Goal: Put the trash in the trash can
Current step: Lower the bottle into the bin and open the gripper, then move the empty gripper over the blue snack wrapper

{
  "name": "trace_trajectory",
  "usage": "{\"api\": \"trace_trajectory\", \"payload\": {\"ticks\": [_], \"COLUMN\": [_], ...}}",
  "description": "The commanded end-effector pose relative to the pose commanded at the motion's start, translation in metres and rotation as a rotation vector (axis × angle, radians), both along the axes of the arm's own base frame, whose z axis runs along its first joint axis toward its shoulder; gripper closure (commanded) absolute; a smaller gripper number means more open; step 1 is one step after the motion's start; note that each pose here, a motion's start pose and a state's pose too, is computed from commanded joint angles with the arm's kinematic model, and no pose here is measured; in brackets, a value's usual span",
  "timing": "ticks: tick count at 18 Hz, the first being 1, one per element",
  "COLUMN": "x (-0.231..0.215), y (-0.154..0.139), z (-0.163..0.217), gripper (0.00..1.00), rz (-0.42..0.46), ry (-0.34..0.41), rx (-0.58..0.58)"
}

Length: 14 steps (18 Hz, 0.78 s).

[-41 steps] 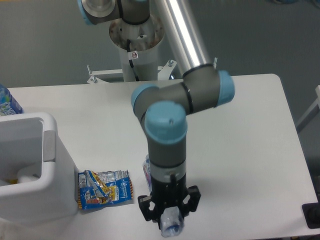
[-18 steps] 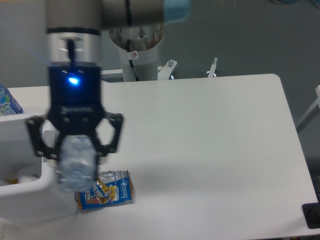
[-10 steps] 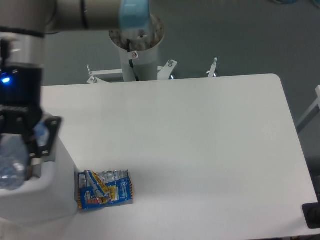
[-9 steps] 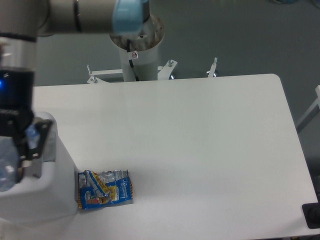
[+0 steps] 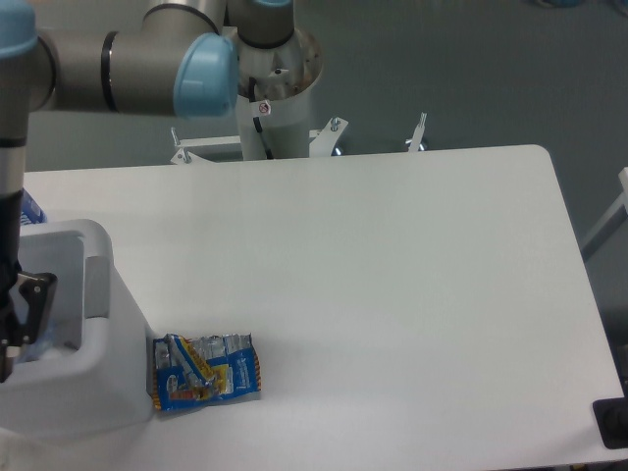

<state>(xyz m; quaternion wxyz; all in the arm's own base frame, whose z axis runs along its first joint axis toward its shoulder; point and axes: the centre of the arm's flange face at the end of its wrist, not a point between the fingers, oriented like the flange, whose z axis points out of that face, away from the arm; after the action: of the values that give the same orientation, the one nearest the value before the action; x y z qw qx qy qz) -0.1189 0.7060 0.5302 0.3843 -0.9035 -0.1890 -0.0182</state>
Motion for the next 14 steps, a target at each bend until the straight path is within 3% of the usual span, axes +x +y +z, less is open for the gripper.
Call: {"api": "trace_trajectory", "payload": {"ticks": [2,6,9,14], "x": [-0.004,-0.068,-0.118,-0.163], "y": [-0.011,-0.067,-0.107,-0.137], "z": [-0.013,-0.011,-0.048,-0.101], "gripper": [0.0,0.0,0.0,0.0], "rz": [0.012,0.147,0.286,0.393], "ry": [-0.01,-0.034,-0.097,-0.105], "rx": [-0.029,-0.055,-0.115,-0.223]}}
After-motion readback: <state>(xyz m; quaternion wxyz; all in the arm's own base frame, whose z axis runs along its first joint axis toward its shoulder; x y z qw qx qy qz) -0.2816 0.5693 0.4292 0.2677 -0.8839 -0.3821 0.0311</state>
